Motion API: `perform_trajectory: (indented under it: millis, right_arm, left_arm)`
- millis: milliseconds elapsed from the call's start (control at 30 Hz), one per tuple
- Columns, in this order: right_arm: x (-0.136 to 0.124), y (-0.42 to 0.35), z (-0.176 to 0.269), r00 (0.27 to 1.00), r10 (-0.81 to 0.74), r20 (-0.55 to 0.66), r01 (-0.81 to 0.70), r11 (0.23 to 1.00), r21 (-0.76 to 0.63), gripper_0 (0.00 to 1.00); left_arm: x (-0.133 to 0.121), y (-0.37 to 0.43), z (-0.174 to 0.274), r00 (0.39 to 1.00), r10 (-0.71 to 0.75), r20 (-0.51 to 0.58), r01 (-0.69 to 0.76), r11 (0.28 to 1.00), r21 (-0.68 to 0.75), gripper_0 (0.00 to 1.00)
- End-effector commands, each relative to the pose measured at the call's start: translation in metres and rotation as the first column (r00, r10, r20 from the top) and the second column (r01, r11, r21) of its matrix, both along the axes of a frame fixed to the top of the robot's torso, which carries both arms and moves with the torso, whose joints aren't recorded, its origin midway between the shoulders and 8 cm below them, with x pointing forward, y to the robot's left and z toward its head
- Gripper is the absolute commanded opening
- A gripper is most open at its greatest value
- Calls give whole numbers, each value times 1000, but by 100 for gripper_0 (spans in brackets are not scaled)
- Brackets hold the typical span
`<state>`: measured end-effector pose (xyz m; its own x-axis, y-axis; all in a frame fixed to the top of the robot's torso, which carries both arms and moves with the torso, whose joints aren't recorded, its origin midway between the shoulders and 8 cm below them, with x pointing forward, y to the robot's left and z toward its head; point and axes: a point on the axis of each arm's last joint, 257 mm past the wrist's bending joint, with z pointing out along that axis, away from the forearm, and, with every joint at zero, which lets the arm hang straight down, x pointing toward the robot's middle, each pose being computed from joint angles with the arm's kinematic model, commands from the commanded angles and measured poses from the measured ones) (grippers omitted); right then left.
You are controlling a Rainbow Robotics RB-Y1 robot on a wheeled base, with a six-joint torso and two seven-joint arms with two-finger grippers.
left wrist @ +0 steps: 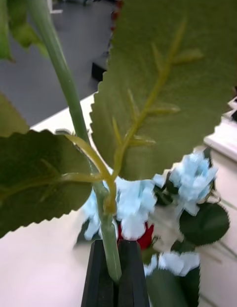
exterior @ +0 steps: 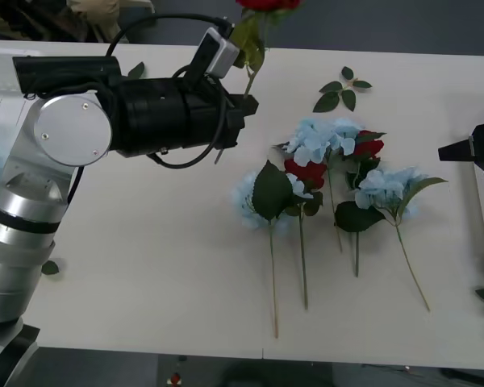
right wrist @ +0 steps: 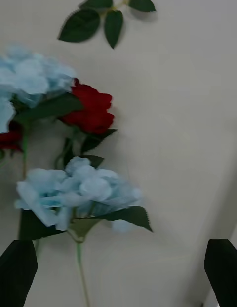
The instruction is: Put the red flowers into the right box and the blue flowers into the left box
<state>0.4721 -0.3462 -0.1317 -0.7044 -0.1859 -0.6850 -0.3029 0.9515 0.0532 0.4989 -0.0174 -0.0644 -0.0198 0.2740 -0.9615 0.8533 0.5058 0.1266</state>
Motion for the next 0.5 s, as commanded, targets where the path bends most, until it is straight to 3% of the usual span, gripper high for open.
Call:
perform_trajectory:
  millis: [33, 267, 500]
  right_arm:
    - [-16, 28, 29, 992, 80, 96, -89, 992, 94, 100]
    - [-41, 59, 51, 959, 230, 167, -259, 949, 181, 100]
    - [-37, 83, 57, 901, 326, 288, -386, 904, 185, 100]
  left_arm:
    - [-8, -31, 56, 993, -52, 107, 60, 996, -69, 0]
    - [-19, -72, 69, 990, -73, 119, 94, 979, -180, 0]
    - [-14, -94, 66, 994, -55, 98, 78, 964, -254, 0]
